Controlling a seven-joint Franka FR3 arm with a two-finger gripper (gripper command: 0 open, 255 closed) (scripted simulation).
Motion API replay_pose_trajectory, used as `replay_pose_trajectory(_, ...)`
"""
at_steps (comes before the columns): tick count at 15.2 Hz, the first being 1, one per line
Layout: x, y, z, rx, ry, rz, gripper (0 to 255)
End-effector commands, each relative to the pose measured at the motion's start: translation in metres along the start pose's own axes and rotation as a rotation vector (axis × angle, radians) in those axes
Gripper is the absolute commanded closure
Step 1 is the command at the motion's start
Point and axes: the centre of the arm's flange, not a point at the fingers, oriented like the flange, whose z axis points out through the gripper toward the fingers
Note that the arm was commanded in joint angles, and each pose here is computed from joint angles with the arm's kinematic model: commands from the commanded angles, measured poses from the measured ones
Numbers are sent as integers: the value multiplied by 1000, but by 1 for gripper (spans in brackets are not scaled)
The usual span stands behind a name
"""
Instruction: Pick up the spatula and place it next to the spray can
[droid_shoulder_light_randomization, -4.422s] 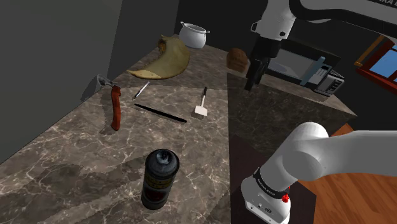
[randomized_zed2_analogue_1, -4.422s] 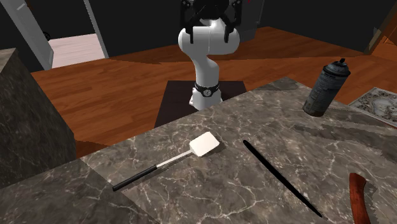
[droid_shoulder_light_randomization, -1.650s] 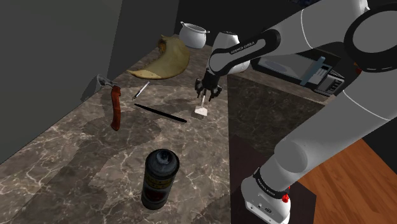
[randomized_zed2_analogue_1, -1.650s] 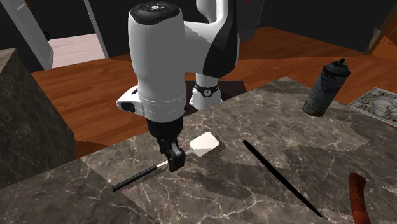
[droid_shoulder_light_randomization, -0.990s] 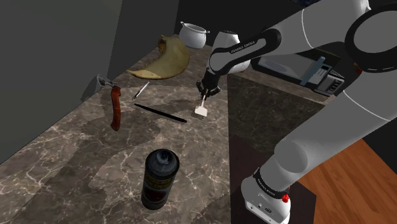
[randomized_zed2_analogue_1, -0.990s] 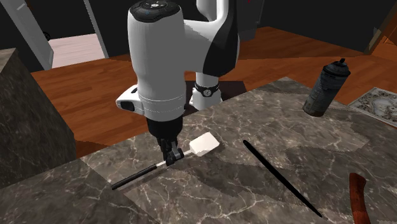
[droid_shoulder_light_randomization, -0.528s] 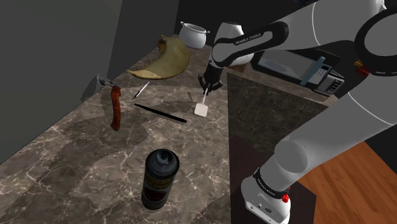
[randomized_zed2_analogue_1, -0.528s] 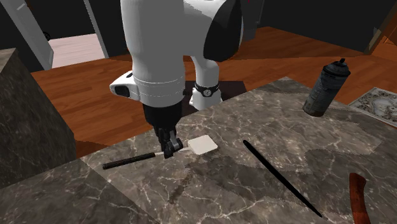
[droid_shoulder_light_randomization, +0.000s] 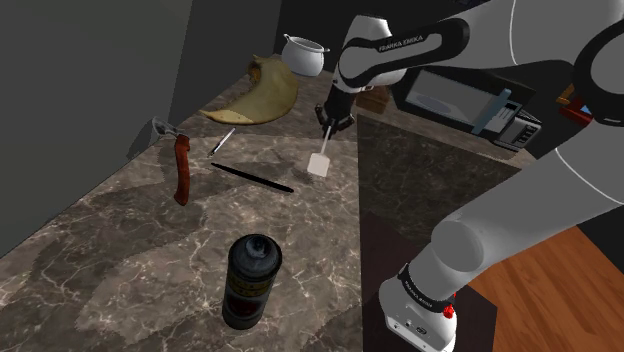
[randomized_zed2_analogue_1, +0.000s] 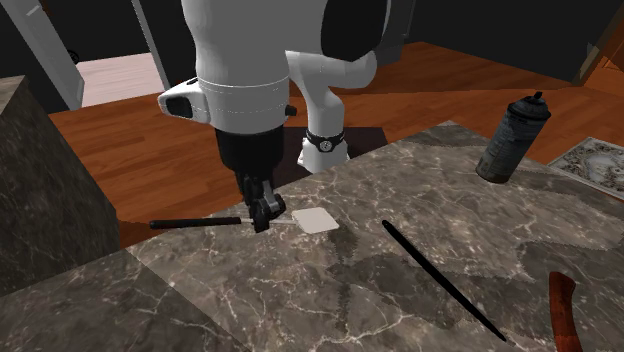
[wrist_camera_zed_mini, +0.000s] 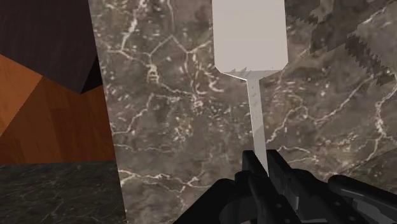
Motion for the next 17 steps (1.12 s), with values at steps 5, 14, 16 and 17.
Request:
replay_pose_trajectory(5,2,1,-31,0,0,0,255)
replay_pose_trajectory(14,5,1,-79,0,0,0,255)
replay_pose_trajectory(16,6,1,-89,0,0,0,255)
replay_pose_trajectory(17,6,1,-95,0,0,0,255)
